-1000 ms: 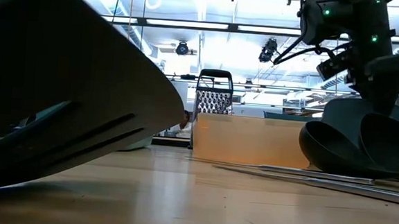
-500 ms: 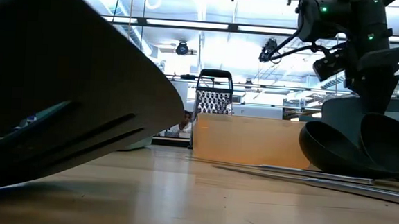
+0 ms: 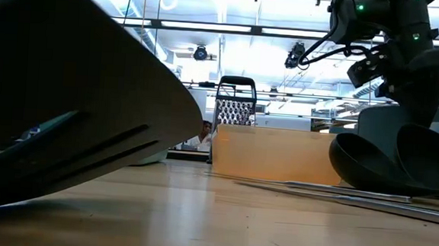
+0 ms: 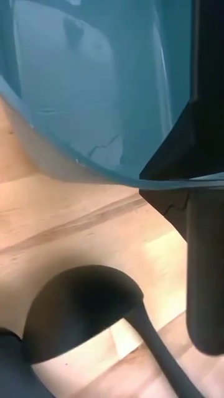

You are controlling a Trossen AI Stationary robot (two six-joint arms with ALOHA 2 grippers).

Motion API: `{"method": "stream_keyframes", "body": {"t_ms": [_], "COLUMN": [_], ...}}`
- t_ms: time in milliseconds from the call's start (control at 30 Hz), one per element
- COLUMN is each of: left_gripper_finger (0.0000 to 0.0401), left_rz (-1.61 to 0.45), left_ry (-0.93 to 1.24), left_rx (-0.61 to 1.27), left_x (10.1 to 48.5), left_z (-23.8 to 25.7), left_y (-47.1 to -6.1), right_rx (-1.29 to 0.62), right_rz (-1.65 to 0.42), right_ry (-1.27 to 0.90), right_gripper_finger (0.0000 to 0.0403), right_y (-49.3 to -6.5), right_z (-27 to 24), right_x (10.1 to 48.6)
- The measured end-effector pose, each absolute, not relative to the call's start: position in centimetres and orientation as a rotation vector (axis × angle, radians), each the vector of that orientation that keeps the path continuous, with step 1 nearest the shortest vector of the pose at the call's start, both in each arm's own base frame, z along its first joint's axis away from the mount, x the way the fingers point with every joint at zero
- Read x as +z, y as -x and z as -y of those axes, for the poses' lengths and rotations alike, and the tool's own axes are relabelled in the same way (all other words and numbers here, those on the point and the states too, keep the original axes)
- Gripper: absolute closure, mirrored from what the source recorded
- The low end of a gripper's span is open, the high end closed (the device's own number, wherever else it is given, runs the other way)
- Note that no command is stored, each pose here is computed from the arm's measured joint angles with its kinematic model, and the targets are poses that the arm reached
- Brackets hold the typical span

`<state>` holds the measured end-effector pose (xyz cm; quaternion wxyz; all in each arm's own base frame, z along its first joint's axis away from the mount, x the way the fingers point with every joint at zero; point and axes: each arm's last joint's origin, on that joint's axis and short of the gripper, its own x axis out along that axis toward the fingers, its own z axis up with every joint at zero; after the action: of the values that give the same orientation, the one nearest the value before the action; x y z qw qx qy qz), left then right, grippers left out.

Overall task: Pick & Place Kitchen Items
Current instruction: Adjust the blue bin, then put the left black serving spoon into the blue bin

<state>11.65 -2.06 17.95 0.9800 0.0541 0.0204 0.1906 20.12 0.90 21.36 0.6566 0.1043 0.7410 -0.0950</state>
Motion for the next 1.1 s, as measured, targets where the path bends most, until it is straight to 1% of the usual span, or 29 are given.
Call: {"method": "stream_keyframes", "body": {"t_ms": [333, 533, 700, 867, 967, 1100], "left_gripper_finger": [0.0385, 0.0385, 0.0385, 0.0385, 0.0385, 0.0385], "left_rz": [-0.041, -0.041, -0.041, -0.041, -0.041, -0.04], "left_ry": [-0.109, -0.109, -0.109, -0.109, -0.109, -0.103], "left_rx": [0.384, 0.384, 0.384, 0.384, 0.384, 0.384], "left_x": [18.0, 18.0, 18.0, 18.0, 18.0, 17.9], "left_z": [2.1, 2.1, 2.1, 2.1, 2.1, 2.1], "left_y": [-11.6, -11.6, -11.6, -11.6, -11.6, -11.6], "right_rx": [-0.088, -0.087, -0.09, -0.128, -0.158, -0.21], "right_rz": [-1.7, -1.746, -1.743, -1.736, -1.727, -1.728], "right_ry": [-0.087, -0.02, -0.024, -0.071, -0.097, -0.139], "right_gripper_finger": [0.0392, 0.0393, 0.0388, 0.036, 0.0331, 0.0283], "right_y": [-19.9, -19.4, -19.4, -19.5, -19.6, -19.6], "right_z": [-2.1, -2.0, -2.0, -2.1, -2.1, -2.1], "right_x": [21.4, 21.5, 21.5, 21.4, 21.4, 21.7]}}
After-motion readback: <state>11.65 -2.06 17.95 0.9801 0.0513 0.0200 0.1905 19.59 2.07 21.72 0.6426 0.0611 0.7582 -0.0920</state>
